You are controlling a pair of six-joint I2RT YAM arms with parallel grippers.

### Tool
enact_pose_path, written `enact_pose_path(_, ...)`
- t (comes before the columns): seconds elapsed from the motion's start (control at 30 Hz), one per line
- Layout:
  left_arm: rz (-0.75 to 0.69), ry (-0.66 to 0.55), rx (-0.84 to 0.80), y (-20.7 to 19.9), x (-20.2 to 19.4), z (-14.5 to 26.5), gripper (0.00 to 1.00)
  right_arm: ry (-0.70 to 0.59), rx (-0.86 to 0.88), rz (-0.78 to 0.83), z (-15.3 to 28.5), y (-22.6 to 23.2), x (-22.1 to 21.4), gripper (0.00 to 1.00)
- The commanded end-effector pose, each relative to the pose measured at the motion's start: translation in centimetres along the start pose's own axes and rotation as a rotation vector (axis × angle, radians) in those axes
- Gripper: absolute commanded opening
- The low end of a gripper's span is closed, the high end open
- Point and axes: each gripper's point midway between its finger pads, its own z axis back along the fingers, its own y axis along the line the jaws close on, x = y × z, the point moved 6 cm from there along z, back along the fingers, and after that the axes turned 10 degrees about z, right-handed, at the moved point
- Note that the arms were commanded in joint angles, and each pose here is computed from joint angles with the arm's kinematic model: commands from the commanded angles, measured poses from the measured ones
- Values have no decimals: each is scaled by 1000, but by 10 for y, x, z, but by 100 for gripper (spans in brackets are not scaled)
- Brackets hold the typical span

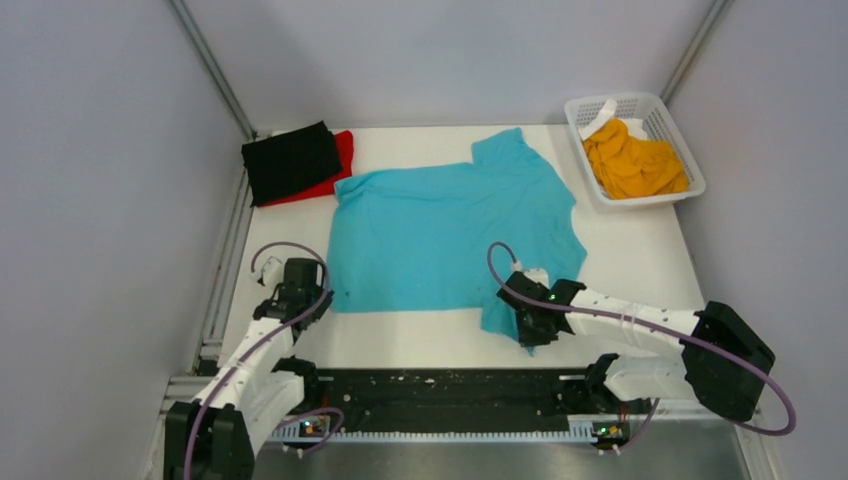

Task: Fold and stack the t-shirts
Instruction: Grab the side of the flattened tshirt closest away from the robot with both arms, then fold the flattened tshirt in 1/3 of the way

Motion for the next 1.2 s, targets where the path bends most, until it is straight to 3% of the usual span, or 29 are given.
enact_pose_path(0.0, 26, -4, 35, 7, -1, 3, 0, 114, 10, -61, -9, -5, -32, 4)
enact_pose_path(0.03, 28, -1, 46, 11, -2, 4, 0, 121, 10, -67, -5, -7, -35, 0)
enact_pose_path(0.27, 29, 18, 122, 36, -8, 13, 0, 169, 96, -83, 19, -10, -58, 0)
enact_pose_path(0.43, 40, 44, 46, 33, -11, 21, 0, 151, 103, -87, 22, -14, -62, 0)
enact_pose_path(0.73, 31, 92, -113, -3, -9, 26, 0, -152, 90, -93, 43, -3, 0, 0)
enact_pose_path(1.17, 89, -37, -135, -54, 24, 23, 0, -522, 27, -200, 75, -19, 99, 0)
